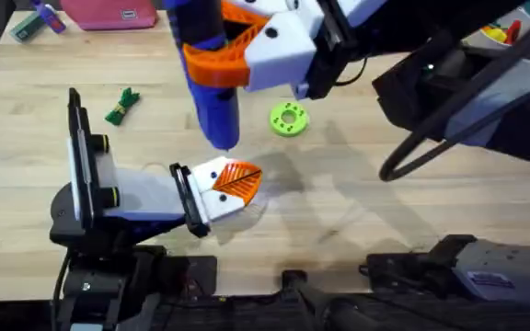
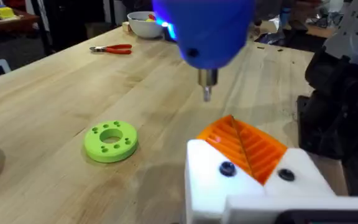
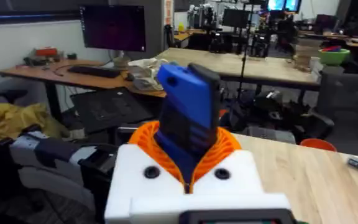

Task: Pick up the gripper from the table and insert it into the empty holder that is missing its gripper. Then pick up a screw, insert it into the mounting hole, and use the screwdriver to tighten it. Finally, clean up the table by picking up the vegetable and placing it into the bucket.

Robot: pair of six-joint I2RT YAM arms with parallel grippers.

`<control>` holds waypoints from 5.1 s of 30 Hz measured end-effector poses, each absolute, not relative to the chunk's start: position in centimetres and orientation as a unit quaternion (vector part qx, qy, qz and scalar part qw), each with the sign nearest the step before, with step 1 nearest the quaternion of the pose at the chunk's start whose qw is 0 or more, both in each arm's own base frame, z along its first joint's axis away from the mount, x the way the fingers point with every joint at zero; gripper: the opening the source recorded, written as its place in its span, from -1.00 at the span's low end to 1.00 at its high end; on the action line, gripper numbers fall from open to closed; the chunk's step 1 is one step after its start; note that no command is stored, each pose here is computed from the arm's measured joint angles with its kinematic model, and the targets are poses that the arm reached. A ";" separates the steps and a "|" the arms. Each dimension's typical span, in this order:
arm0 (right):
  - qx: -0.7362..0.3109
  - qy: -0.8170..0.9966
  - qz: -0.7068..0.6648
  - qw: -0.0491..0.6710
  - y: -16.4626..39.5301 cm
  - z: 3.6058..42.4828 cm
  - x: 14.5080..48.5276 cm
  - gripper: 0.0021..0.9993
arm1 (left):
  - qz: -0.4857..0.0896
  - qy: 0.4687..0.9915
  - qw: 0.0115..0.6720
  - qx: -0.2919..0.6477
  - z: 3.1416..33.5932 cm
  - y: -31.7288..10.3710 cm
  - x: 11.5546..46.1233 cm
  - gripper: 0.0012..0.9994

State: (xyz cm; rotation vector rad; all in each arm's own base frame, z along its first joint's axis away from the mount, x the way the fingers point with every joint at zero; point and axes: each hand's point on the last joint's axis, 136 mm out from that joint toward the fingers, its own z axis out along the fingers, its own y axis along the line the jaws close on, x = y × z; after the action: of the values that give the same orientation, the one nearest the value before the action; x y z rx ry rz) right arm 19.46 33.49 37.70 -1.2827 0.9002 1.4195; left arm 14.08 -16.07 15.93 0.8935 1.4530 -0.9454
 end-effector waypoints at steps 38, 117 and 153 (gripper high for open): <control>-0.541 0.357 0.606 0.462 36.2 35.8 17.5 -0.95 | -0.401 0.617 0.561 0.379 15.9 -16.1 14.1 -0.99; -0.434 0.722 0.385 0.376 27.6 28.9 31.5 -0.95 | -0.405 0.619 0.558 0.375 15.9 -16.1 14.1 -0.99; -0.615 0.788 -0.042 -0.006 8.2 4.1 36.8 -0.94 | -0.405 0.619 0.559 0.375 15.9 -16.1 14.1 -0.99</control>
State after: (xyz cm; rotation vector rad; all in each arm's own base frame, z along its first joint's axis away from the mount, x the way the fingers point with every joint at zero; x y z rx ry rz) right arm 36.76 8.22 4.06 -1.9379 2.4834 -0.1314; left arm 14.09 -16.07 15.93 0.8848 1.4604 -0.9546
